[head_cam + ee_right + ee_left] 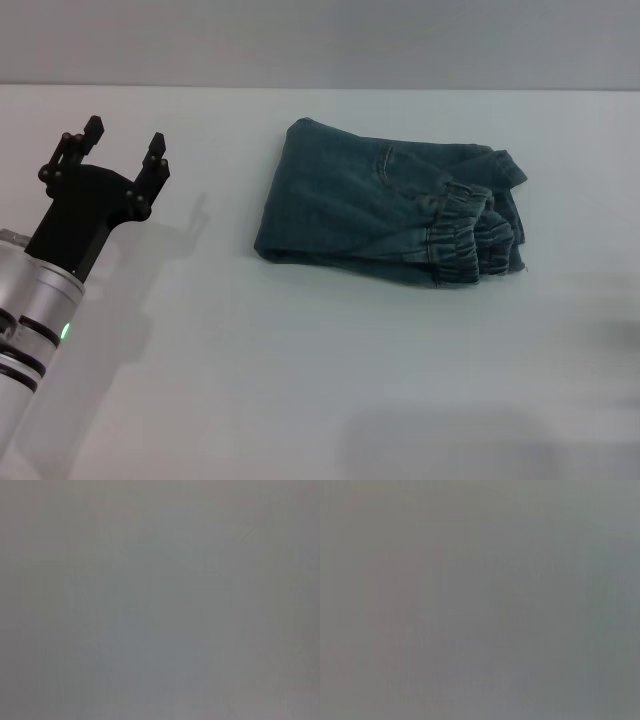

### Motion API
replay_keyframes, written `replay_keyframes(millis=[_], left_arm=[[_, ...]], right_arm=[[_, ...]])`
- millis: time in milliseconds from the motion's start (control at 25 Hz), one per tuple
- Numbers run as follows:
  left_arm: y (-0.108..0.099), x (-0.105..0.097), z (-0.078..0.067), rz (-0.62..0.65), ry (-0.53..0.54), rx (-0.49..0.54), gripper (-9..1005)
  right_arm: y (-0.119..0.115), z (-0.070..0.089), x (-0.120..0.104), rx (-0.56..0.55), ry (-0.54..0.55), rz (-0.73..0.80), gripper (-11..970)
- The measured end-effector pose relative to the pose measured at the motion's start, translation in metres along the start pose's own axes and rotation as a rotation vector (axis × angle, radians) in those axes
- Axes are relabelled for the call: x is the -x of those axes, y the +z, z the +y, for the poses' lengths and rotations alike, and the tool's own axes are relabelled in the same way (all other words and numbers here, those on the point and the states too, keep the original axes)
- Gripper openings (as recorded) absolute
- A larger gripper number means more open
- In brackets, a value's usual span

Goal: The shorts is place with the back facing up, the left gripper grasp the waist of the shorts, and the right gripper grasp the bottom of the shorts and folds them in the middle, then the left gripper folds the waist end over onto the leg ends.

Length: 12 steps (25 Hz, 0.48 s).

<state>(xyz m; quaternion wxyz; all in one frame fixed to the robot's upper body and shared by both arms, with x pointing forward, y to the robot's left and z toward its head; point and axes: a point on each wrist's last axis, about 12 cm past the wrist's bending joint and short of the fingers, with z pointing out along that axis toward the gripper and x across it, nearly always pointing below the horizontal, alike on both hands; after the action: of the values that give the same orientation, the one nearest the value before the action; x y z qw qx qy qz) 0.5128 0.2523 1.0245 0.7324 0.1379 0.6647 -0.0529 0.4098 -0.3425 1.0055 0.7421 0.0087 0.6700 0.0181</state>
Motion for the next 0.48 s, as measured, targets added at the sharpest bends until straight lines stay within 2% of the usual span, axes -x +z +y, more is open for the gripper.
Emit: replay_keyframes(millis=[120, 240, 480], left_arm=[[-0.0009, -0.0001, 0.0004, -0.001, -0.001, 0.002, 621], [-0.0023, -0.0005, 0.0003, 0.0, -0.003, 0.004, 707], [-0.0061, -0.0013, 0.0008, 0.0, -0.01, 0.013, 707]], right_arm=[[0.0005, 0.0006, -0.0004, 0.005, -0.001, 0.001, 725], [0.0008, 0.0008, -0.0008, 0.007, -0.002, 0.002, 725], [0.0007, 0.0013, -0.0009, 0.01, -0.002, 0.002, 725]])
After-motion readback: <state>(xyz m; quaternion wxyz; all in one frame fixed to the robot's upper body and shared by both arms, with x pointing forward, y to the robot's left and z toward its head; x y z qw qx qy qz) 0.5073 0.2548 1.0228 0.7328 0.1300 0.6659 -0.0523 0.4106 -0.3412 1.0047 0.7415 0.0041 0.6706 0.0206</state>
